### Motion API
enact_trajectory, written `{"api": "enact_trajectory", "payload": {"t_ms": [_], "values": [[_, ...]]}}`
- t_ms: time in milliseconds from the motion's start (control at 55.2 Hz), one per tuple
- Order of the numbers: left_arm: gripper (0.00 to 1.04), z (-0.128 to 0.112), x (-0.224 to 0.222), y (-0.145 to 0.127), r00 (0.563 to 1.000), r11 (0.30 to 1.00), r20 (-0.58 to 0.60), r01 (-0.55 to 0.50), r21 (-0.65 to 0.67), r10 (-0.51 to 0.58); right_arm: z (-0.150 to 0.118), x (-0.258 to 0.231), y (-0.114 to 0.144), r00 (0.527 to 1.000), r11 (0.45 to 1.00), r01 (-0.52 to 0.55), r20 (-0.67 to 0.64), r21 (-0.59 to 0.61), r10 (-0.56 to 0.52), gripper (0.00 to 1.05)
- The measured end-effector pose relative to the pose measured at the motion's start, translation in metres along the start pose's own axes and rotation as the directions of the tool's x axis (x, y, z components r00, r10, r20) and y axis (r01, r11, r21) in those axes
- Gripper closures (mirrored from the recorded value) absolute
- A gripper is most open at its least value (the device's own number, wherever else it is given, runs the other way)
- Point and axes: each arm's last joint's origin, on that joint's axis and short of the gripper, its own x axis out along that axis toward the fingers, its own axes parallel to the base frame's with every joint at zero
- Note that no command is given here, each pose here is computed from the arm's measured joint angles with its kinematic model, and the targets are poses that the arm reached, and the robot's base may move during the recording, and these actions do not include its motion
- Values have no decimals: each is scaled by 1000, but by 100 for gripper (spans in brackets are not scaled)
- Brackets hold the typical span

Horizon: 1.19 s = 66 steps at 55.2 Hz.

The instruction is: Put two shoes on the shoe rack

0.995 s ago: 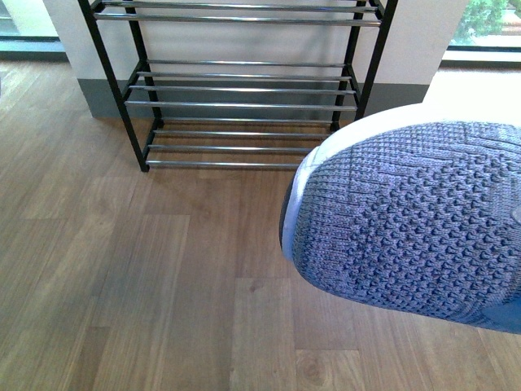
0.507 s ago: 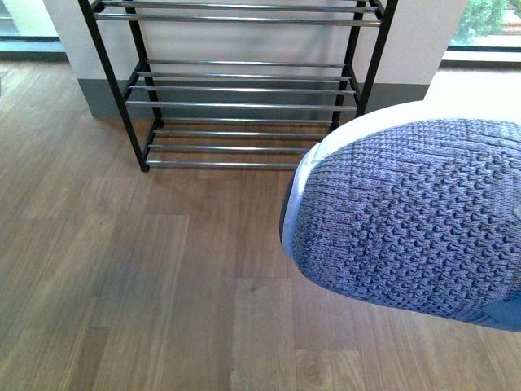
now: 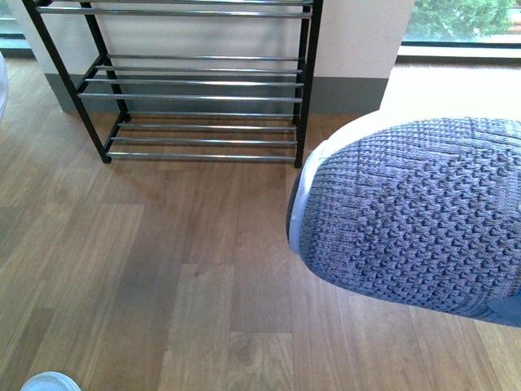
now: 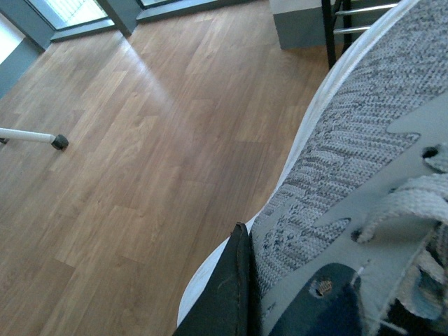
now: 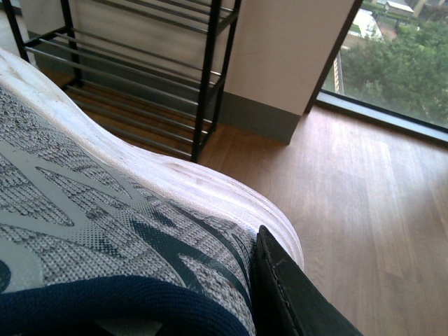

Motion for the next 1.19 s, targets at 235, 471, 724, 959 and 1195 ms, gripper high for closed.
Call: {"api": "enact_trajectory", "payload": {"t_ms": [235, 471, 724, 959, 1195], "values": [[103, 0, 0, 0, 1000, 1000, 2, -6, -1, 6, 0, 0, 0, 1000, 1000, -3, 1, 1, 3, 98], [103, 0, 0, 1, 1000, 1000, 0, -13, -1, 13, 0, 0, 0, 1000, 1000, -12, 3, 2, 12, 98], [103, 0, 0, 1, 1000, 1000, -1, -15, -1, 15, 0, 0, 1, 1000, 1000, -16, 5, 2, 16, 98], [103, 0, -1, 0, 1000, 1000, 2, -6, -1, 6, 0, 0, 0, 1000, 1000, -5, 1, 2, 5, 98], [103, 0, 0, 0, 1000, 1000, 1, -8, -2, 8, 0, 0, 0, 1000, 1000, -8, 3, 2, 8, 98]]}}
